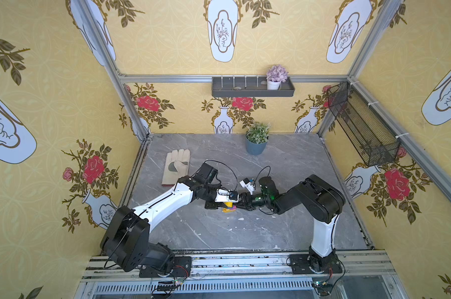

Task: Assemble the letter s with lego
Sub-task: Assemble the lego brick with the lego brick.

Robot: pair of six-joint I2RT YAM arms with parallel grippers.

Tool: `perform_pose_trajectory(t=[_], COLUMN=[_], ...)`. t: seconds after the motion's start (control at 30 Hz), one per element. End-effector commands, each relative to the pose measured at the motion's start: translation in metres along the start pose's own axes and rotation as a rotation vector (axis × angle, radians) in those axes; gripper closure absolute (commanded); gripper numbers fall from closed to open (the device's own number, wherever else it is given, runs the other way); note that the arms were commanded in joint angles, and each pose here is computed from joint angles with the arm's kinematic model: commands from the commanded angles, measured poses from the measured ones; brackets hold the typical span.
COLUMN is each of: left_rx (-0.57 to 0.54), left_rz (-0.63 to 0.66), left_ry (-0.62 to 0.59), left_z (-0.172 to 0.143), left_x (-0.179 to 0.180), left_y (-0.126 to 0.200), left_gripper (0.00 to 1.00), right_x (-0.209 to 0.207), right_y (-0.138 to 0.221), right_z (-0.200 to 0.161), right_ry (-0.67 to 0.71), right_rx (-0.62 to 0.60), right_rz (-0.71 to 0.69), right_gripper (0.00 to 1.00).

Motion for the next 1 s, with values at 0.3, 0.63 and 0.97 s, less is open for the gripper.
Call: perform_pose_trajectory(t=[0.3, 0.63, 0.97], left_rx=[-0.042, -0.042, -0.033], left_rz=[-0.016, -0.025, -0.027], left_ry=[0.038, 0.056, 0.072], left_z=[0.008, 0.006, 0.006], left_x=[0.008, 0.010, 0.011], left_y=[-0.008, -0.014, -0.016], left_gripper=[1.00, 1.00, 1.00], right_x=[-0.064, -0.065, -0.068], right_y=[0.010, 0.012, 0.011], right_z=[-0.048, -0.048, -0.048], right_ry=[-0.236, -0.238, -0.240], right_rx=[0.084, 0.080, 0.077], right_rz=[-0.322, -0.321, -0.322], right_gripper=[0.31, 0.32, 0.34])
Point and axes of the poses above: each gripper's point midway between its finger pads, its own y axis back along the fingers, its own x axis along the line the jaws close on, z = x × y, the point moved 3 cm from there along y, back along the fingers, and after that the axes turned 9 degrees about y, right-handed, at the moved point
